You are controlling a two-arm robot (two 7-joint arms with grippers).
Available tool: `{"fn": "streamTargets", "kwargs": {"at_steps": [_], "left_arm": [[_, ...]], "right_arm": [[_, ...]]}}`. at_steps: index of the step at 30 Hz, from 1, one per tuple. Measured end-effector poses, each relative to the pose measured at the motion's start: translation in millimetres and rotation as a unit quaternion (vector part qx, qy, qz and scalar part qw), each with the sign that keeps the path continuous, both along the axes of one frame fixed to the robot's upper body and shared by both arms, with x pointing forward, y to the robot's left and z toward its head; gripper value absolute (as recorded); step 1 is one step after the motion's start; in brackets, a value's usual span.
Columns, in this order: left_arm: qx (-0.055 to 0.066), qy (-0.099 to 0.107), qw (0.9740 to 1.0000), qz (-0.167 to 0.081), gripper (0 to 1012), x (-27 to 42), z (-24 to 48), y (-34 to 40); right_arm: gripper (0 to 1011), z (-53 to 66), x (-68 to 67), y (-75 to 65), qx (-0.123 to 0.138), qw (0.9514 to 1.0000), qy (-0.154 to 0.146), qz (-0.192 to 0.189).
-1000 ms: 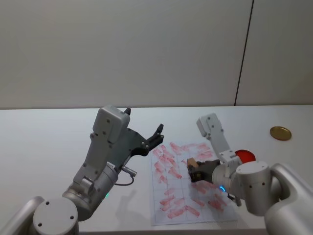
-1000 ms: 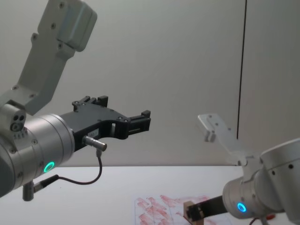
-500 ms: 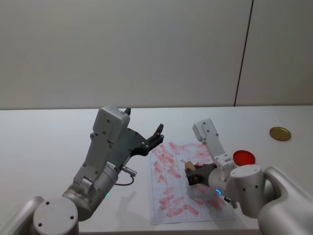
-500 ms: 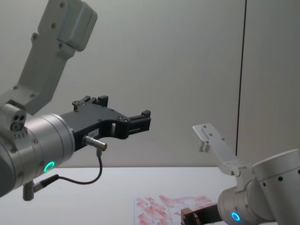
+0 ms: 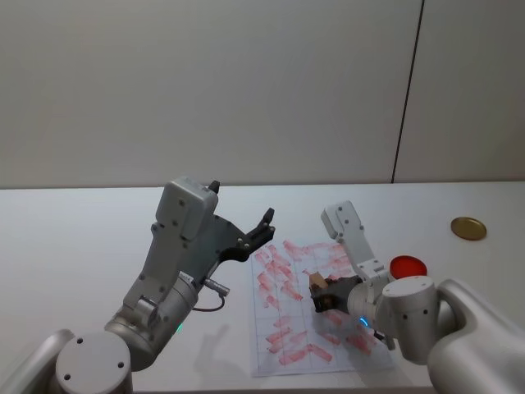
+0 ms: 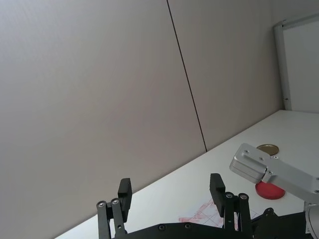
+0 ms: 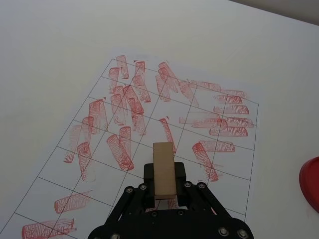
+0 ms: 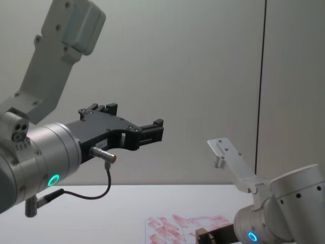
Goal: Use the one hand to pick up the stamp and affix it onto the A4 paper.
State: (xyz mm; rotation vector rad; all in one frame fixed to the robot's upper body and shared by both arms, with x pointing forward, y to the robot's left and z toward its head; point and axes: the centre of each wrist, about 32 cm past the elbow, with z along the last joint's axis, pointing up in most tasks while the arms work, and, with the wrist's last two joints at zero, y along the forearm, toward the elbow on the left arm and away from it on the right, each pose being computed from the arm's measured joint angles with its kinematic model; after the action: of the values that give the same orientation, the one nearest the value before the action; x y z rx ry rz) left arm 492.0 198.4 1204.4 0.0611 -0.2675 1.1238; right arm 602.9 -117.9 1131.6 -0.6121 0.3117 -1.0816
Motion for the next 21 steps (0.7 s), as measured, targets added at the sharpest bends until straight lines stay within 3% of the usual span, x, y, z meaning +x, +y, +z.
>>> {"fn": "streamTargets", "kwargs": {"at_steps": [21], "left_arm": [[0.0,0.0,1.0,0.0,993,0.0,0.0,0.0]], "right_arm": [[217,-5.2,8.1,-1.6,0.022,0.999,0.03,-0.024]]}}
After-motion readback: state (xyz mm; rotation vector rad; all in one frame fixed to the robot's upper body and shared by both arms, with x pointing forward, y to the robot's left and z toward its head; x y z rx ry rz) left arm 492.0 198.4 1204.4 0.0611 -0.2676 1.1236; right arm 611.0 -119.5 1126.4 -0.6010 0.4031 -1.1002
